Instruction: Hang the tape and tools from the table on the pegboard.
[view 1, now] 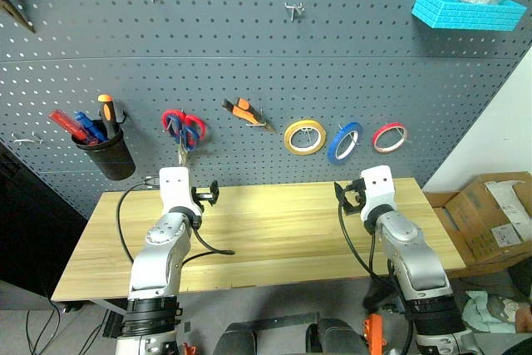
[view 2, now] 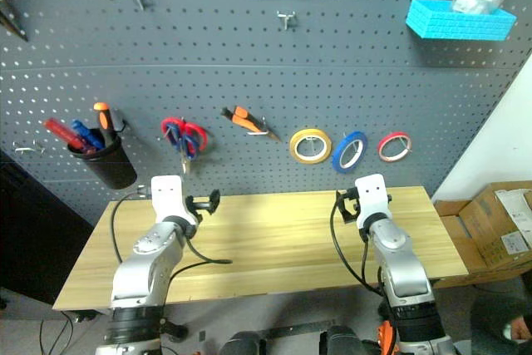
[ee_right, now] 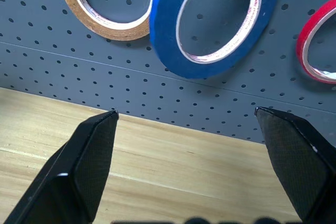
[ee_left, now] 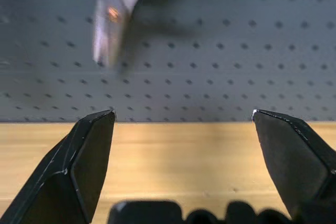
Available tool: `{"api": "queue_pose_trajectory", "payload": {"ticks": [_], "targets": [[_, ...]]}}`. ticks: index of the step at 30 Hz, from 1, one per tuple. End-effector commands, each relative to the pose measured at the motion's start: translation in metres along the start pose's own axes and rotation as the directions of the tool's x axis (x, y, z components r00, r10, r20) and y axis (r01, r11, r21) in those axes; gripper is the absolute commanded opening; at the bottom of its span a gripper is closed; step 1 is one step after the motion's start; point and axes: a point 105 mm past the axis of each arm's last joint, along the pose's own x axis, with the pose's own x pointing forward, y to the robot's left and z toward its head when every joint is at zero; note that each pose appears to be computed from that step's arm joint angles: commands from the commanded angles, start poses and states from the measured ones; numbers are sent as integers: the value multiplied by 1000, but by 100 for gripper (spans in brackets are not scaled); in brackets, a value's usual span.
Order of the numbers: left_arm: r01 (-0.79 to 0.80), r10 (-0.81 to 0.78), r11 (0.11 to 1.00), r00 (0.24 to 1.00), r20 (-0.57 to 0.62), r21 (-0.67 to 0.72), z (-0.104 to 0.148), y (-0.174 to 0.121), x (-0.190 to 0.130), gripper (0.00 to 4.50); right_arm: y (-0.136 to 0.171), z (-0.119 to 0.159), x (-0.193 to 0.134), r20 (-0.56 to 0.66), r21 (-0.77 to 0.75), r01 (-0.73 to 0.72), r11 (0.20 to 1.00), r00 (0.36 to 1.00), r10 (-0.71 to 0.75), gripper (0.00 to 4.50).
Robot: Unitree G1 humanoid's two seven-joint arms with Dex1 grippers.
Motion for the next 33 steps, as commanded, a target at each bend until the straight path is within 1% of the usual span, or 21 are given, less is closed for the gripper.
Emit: {"api": "queue_pose_trajectory", "payload": {"ticks": [1, 20, 25, 33], "targets": [[-2, 1, 1000, 999, 46, 11, 15, 3, 1, 446, 0, 16, 3, 61, -15, 0, 1000, 998, 1, 450], [35, -35, 999, 999, 25, 20, 9, -8, -1, 446, 1, 14, 3, 58, -23, 7, 1000, 998, -5, 450], [52, -52, 998, 999, 11, 21, 3, -14, -5, 446, 2, 10, -1, 51, -24, 7, 1000, 999, -5, 450], [62, -62, 998, 998, 18, 19, 7, -15, -4, 446, 2, 11, -1, 56, -24, 8, 1000, 998, -7, 450]]}}
